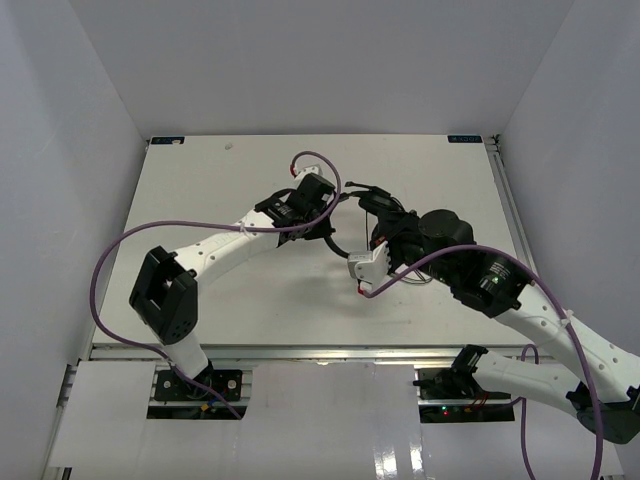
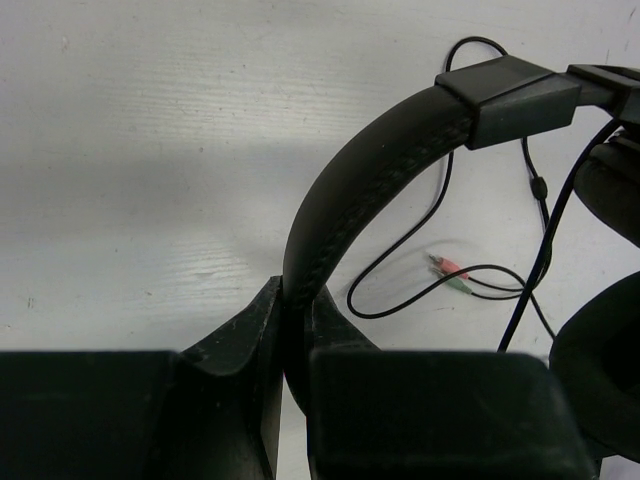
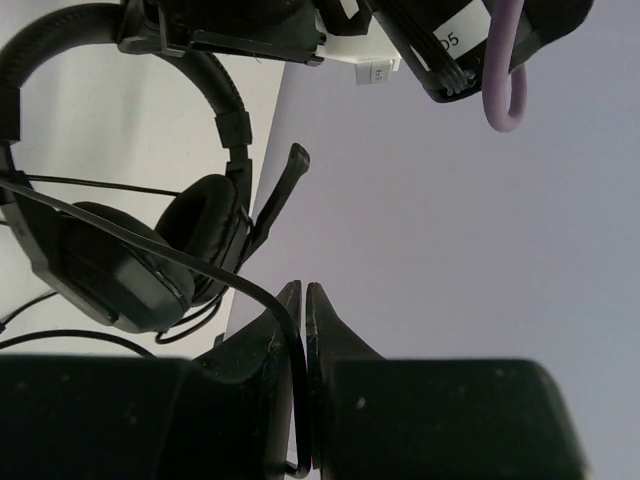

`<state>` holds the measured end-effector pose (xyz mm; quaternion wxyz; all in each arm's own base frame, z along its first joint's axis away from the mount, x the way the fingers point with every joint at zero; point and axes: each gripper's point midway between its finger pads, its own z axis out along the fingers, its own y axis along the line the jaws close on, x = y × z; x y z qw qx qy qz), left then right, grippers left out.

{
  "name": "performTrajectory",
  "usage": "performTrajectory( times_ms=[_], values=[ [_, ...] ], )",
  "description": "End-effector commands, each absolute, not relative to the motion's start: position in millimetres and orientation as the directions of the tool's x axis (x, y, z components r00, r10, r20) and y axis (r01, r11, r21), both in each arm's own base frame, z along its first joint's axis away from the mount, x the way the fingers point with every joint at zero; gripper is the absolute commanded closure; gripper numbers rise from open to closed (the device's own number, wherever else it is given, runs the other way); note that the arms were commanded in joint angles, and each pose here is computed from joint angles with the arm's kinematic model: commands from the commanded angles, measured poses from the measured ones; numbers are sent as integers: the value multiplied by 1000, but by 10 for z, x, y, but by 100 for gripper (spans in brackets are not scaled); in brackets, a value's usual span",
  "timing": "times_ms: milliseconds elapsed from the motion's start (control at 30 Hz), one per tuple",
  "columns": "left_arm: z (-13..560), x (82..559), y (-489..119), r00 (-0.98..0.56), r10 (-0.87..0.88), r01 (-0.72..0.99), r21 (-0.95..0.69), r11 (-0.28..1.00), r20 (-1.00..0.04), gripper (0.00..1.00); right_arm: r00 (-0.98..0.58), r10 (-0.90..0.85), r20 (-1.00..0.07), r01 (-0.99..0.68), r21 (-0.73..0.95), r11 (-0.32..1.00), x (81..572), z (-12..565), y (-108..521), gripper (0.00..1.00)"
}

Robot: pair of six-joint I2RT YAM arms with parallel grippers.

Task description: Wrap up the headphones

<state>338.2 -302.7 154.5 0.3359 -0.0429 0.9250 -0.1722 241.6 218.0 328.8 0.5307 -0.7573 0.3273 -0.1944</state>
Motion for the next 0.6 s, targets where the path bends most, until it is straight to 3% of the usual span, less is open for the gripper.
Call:
performTrajectory(
  times_ms=[0,567],
  values=[
    [1914,3353,-3024,-710,-190,107,-371,922,-678,100,688,-724,-57,-197,-974,-111,2506,3604,2173,88],
    [1974,2849,-3101,-713,-49,277,-346,896,-699,100,640,-731,-236,-275,-959,69,2610,3644,2072,85]
  ],
)
